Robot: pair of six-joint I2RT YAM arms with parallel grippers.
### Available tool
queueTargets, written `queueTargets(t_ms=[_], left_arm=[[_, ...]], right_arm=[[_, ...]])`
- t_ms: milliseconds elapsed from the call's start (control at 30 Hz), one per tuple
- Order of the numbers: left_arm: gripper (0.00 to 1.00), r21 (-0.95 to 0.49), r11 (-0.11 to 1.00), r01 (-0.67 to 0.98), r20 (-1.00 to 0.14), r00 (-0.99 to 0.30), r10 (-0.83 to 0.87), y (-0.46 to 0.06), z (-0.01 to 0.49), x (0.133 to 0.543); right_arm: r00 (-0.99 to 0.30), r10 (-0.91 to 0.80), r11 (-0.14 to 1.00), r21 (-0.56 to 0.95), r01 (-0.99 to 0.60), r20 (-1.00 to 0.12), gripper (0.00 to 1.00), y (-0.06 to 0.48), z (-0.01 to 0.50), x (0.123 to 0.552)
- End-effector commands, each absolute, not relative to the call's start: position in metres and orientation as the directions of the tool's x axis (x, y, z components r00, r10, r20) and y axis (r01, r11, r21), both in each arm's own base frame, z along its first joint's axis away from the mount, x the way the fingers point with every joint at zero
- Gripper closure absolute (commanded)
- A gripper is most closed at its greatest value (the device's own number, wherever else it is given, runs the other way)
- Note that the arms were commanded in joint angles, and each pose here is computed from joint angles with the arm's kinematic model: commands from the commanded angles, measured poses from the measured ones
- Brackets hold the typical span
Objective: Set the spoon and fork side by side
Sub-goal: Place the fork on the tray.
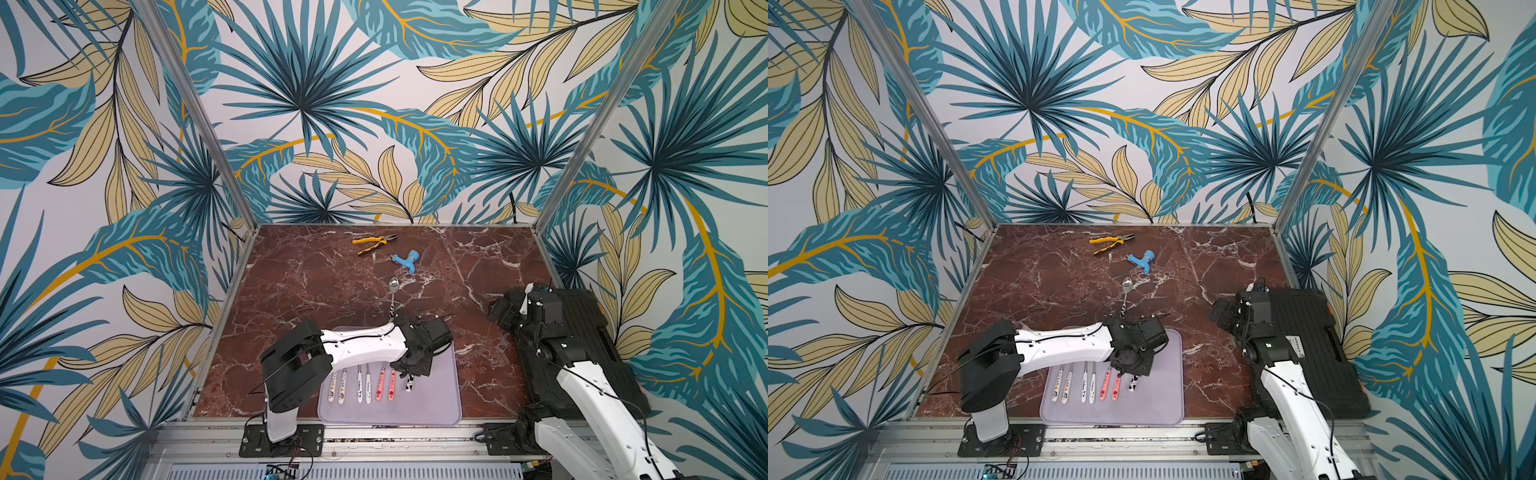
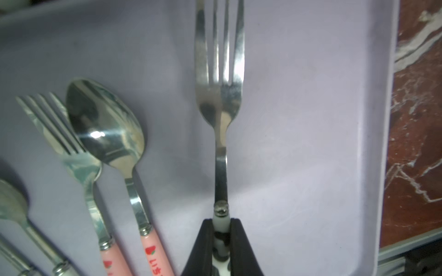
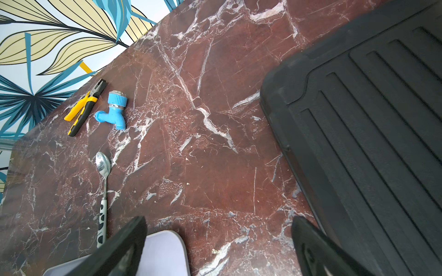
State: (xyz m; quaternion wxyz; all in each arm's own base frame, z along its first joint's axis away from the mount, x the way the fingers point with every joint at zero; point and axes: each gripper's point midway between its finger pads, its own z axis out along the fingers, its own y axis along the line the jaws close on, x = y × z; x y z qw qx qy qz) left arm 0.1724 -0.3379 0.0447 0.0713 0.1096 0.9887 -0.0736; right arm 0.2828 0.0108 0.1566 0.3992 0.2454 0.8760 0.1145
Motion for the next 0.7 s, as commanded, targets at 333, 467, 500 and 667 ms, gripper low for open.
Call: queueTargets(t_ms=[333, 467, 500, 667], left_arm=[[0.97, -0.112, 0.981, 0.158, -0.185, -0.973, 0.135, -0.330, 0.039, 0.168], [0.96, -0.100, 0.983, 0.153, -0.172, -0.976, 0.134, -0.331, 0.032, 0.168], [0.95, -0.098, 0.984, 0.148, -0.168, -0.977, 0.131, -0.330, 0.030, 0.167], [0.88, -0.103, 0.985, 0.135, -0.151, -0.981, 0.118, -0.330, 0.024, 0.164]], right_arm=[[-0.564, 0.521, 0.854, 0.390, 0.345, -0.641, 0.01, 0.009, 0.150, 0.274], [-0.565, 0.521, 0.853, 0.391, 0.345, -0.639, 0.00, 0.010, 0.150, 0.274], [-0.564, 0.521, 0.853, 0.392, 0.343, -0.641, 0.01, 0.010, 0.150, 0.274], [-0.567, 0.523, 0.852, 0.396, 0.342, -0.636, 0.00, 0.011, 0.149, 0.275]])
